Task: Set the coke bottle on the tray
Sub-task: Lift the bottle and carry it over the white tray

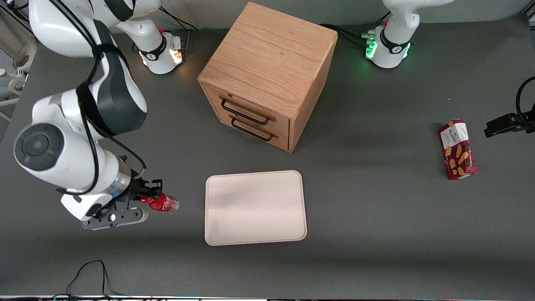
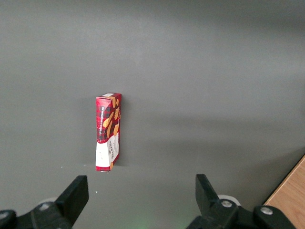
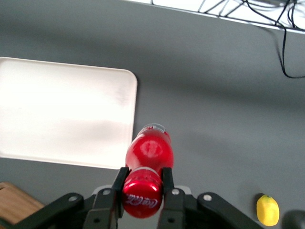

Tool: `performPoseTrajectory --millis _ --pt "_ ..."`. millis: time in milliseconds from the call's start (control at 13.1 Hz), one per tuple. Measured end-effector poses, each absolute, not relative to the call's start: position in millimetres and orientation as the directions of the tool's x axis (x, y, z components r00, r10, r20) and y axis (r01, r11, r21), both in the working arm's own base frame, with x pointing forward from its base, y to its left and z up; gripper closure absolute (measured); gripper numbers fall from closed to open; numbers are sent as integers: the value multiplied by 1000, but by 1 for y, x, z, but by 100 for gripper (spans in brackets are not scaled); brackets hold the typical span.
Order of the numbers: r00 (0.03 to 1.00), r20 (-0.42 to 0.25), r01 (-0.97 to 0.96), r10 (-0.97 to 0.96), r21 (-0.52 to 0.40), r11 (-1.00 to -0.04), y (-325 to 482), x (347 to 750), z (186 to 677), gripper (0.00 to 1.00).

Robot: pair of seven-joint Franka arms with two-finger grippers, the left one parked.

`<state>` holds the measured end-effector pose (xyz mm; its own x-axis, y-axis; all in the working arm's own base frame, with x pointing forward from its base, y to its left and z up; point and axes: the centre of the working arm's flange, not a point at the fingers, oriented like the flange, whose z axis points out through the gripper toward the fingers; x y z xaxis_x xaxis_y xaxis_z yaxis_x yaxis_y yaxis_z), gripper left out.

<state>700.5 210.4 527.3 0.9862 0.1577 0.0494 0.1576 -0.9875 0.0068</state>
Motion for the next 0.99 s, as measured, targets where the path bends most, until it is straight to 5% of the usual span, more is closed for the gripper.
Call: performPoseTrajectory --millis 457,990 --pt "970 119 224 212 -98 -970 276 682 545 67" --pt "965 145 237 219 -120 -964 303 723 420 67"
